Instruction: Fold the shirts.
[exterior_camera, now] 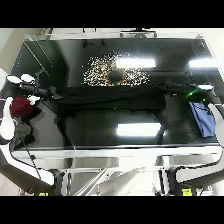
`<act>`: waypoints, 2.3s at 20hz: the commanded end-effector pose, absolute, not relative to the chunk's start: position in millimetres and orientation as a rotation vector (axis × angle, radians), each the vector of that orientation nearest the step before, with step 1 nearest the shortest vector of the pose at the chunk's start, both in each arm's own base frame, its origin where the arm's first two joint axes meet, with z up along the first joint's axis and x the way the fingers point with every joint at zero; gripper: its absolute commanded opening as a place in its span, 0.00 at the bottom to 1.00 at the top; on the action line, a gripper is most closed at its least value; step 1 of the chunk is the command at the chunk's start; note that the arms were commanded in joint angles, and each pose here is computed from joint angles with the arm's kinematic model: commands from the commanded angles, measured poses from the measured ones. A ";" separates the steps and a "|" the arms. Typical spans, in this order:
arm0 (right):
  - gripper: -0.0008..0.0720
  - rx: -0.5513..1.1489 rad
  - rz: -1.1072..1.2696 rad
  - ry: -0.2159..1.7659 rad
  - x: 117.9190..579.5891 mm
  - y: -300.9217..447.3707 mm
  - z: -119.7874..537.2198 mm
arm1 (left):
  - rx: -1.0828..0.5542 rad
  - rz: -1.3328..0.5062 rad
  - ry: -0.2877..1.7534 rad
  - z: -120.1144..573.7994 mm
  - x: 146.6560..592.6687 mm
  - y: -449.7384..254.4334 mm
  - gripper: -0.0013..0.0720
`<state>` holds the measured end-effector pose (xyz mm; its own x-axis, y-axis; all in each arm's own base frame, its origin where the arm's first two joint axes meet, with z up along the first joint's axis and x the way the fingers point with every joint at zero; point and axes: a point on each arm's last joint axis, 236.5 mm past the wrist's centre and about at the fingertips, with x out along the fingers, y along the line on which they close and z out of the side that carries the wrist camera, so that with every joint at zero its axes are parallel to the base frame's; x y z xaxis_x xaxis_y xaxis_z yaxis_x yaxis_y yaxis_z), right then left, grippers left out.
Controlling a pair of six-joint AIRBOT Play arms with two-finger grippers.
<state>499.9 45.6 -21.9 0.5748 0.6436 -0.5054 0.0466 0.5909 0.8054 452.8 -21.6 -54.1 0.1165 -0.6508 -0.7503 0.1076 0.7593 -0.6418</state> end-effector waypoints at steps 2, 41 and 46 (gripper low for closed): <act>0.04 0.826 0.409 0.922 519.1 41.0 -58.4 | -0.542 -0.600 1.419 -81.5 467.1 -21.5 0.03; 0.04 0.561 0.770 1.007 487.1 97.6 69.0 | -0.187 -0.765 1.272 -81.7 490.0 -306.7 0.02; 0.04 0.635 0.972 0.889 464.4 168.2 151.2 | -0.157 -0.850 1.284 -109.2 474.6 -390.1 0.02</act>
